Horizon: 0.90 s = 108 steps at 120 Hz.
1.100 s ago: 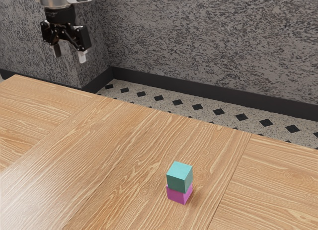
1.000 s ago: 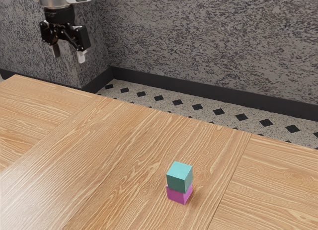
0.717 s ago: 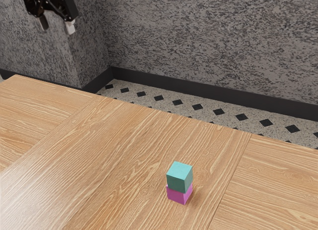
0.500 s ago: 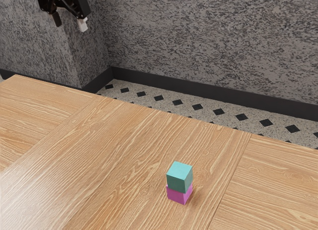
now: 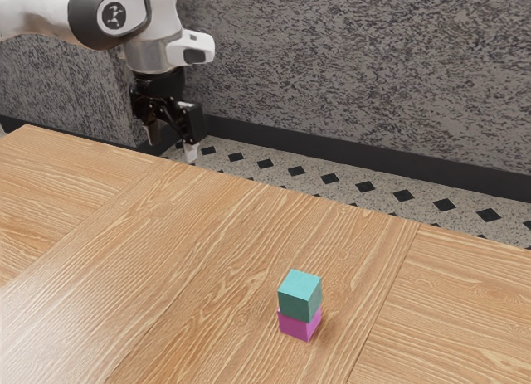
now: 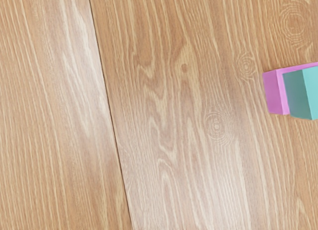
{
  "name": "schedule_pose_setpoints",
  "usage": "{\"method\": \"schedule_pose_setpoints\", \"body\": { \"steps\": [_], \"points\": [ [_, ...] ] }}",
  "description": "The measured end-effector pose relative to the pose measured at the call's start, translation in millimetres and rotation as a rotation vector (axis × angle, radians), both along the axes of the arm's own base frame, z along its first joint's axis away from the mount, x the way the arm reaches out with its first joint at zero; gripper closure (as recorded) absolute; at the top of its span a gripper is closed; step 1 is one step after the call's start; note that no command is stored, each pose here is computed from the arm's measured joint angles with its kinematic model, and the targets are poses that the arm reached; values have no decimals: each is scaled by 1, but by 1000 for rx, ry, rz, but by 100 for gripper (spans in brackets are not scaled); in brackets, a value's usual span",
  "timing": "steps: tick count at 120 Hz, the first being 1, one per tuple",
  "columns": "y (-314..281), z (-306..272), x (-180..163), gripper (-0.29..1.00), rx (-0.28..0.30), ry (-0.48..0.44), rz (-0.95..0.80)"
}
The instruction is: Pick up the blue block with one arm, and put the blue block on the table with one arm
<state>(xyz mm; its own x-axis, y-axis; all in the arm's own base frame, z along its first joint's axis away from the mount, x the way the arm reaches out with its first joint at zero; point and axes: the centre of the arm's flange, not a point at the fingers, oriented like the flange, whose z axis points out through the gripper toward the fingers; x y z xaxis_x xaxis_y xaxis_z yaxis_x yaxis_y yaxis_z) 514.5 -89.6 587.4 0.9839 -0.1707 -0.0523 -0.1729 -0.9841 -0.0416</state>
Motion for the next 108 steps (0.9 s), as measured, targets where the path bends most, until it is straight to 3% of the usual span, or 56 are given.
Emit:
{"method": "schedule_pose_setpoints", "body": {
  "steps": [19,65,108],
  "points": [
    [-12,-75,3,0,7,-12,-24],
    [-84,-122,10,0,-88,-84,-31],
    [-147,-168,8,0,-99,-36,-83]
  ]
}}
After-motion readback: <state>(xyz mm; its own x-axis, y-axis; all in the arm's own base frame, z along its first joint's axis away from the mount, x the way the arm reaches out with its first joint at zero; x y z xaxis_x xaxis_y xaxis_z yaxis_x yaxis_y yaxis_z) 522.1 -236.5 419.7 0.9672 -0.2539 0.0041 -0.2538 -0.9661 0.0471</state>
